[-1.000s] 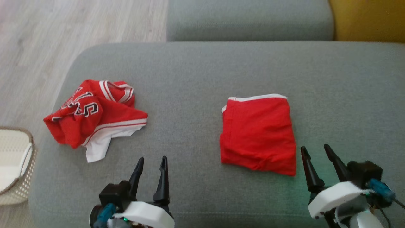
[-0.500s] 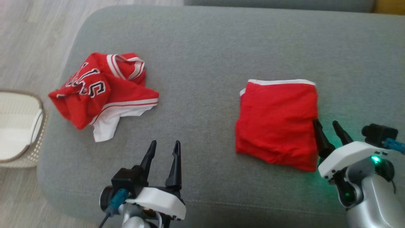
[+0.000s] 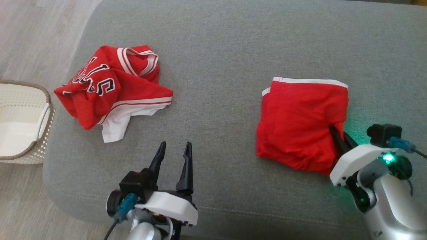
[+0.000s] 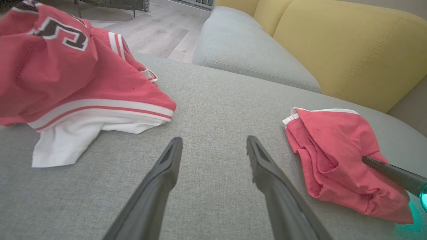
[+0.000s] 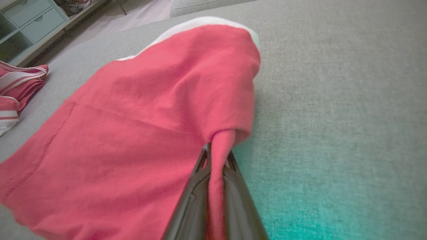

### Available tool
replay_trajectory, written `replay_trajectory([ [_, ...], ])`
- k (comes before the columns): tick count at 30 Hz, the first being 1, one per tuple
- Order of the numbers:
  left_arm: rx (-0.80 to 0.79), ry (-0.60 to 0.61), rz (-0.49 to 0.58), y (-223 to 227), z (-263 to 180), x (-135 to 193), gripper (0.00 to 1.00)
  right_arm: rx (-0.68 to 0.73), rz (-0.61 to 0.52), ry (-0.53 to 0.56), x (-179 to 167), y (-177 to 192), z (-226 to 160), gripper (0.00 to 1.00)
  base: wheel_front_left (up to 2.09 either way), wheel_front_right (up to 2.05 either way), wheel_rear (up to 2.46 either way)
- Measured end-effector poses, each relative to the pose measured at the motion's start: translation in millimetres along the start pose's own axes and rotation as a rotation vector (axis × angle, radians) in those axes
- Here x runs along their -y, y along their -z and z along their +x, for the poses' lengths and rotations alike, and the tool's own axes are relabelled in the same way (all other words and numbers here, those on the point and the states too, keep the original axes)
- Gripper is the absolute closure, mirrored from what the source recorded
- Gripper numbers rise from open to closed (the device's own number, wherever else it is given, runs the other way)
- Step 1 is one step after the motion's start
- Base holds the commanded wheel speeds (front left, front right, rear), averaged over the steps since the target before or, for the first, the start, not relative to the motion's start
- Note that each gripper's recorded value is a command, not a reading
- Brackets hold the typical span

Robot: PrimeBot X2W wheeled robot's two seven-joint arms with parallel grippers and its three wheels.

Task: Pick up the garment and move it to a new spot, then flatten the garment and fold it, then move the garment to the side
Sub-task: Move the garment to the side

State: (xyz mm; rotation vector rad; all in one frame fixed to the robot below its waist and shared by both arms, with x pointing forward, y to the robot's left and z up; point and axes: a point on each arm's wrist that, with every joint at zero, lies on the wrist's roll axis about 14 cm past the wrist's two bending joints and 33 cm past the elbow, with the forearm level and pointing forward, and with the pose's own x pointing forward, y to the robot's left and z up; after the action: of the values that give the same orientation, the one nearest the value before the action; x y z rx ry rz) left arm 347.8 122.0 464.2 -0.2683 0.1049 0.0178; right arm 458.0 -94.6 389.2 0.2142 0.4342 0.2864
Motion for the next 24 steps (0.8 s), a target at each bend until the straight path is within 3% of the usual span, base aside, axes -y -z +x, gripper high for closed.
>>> replay_trajectory([
  [14, 0.001, 0.098, 0.002, 0, 11, 28, 0.00, 0.073, -0.333, -0.040, 15, -36, -12, 1.00, 0.00, 0.00, 0.00],
  [21, 0.005, 0.264, 0.034, 2, 34, 73, 0.00, 0.035, -0.567, 0.002, 66, -60, -30, 1.00, 0.00, 0.00, 0.00],
  [24, 0.011, 0.309, 0.044, 2, 45, 86, 0.00, 0.029, -0.598, 0.039, 89, -73, -33, 1.00, 0.00, 0.00, 0.00],
])
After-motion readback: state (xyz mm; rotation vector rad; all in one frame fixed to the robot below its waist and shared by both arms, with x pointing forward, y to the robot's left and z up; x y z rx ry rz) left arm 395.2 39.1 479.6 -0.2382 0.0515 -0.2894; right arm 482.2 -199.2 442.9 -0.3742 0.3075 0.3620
